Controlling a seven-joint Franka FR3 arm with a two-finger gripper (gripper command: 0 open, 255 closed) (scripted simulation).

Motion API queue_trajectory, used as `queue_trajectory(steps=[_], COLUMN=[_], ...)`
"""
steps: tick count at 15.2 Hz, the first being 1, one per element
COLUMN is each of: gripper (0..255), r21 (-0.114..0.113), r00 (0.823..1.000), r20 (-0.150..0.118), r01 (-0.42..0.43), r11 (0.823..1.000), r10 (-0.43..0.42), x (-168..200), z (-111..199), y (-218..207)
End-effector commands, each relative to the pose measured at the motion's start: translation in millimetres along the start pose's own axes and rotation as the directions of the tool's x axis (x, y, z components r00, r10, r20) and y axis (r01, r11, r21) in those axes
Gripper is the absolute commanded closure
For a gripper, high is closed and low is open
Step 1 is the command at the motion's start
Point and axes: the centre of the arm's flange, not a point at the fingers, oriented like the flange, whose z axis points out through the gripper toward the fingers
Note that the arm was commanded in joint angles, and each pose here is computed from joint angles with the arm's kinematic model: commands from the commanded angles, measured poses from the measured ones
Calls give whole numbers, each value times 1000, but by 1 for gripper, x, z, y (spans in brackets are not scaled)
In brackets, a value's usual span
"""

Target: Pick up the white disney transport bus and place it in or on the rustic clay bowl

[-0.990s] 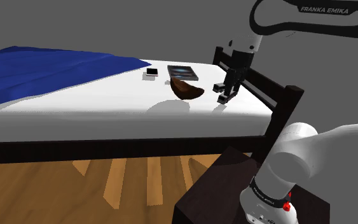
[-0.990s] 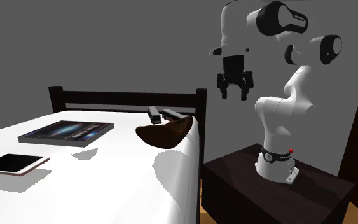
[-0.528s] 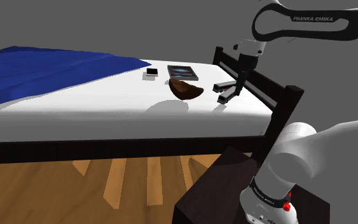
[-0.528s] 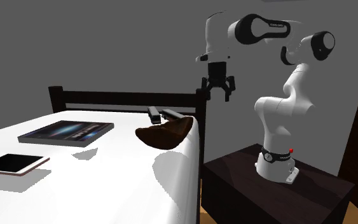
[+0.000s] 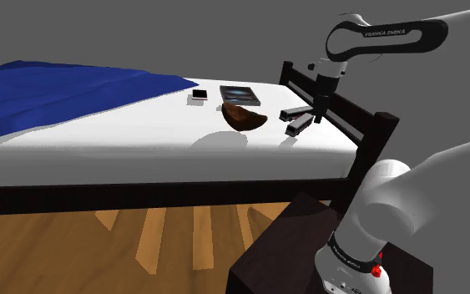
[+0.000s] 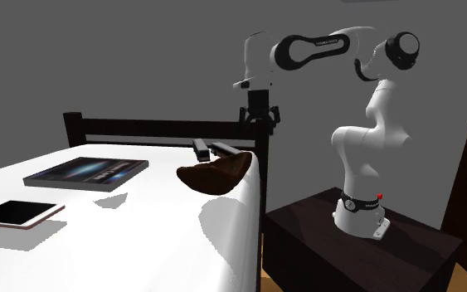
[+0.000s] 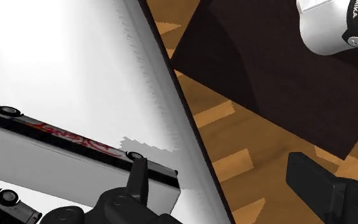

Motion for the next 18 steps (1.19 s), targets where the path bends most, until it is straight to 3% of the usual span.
queue_trajectory(steps=[1, 5, 9, 13, 18], gripper=[0, 0, 0, 0, 0], r21=[-6, -13, -20, -26, -33], r00=[998, 980, 946, 897, 814], r20=[2, 6, 10, 15, 23], r01=[70, 198, 323, 442, 581], r11=[998, 980, 946, 896, 813], r10=[-70, -198, -323, -442, -581], x=[-5, -6, 1, 13, 38], z=[4, 13, 21, 29, 39], y=[27, 78, 128, 177, 236])
